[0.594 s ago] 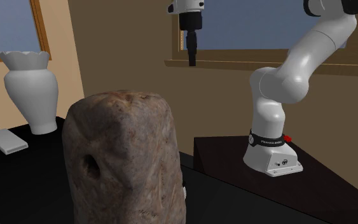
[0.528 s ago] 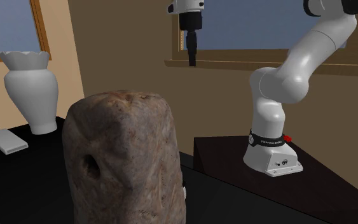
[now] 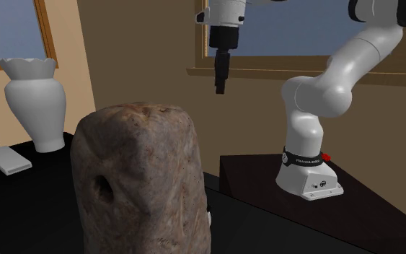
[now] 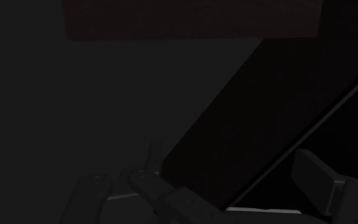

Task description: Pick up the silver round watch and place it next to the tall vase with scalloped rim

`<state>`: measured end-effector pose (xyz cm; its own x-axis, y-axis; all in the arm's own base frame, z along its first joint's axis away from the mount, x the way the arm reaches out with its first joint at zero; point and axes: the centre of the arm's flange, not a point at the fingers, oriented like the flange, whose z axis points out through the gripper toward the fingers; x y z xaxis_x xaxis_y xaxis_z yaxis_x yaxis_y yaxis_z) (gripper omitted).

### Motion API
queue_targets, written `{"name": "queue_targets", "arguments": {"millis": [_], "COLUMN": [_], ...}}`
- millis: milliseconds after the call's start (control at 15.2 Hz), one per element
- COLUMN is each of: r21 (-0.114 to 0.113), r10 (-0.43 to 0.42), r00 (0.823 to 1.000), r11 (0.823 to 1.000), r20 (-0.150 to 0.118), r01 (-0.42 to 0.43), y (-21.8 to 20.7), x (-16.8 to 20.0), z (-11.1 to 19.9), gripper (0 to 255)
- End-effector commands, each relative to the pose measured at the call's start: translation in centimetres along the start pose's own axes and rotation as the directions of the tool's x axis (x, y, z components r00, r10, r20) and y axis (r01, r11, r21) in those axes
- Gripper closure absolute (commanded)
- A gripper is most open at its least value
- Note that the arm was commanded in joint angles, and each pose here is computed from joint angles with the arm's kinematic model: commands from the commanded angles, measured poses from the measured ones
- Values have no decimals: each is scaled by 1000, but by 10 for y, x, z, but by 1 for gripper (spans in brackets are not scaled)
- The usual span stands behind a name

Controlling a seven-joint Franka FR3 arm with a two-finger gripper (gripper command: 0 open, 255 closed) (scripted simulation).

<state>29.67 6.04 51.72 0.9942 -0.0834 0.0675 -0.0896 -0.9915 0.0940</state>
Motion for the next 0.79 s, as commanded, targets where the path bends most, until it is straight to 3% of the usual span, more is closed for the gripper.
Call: {"name": "queue_targets", "arguments": {"millis": [0,330,726], "r21": [3,7,11], "r10": [-2,-11,-21], "r00": [999,991,969], "r11": [1000,1000,1000], "r20": [-40,-135,-248], "r01": [2,12,24], "y": [-22,-82,-154], "x": [-6,-19,-33], "z": [11,38,72], "gripper": [0,0,0]}}
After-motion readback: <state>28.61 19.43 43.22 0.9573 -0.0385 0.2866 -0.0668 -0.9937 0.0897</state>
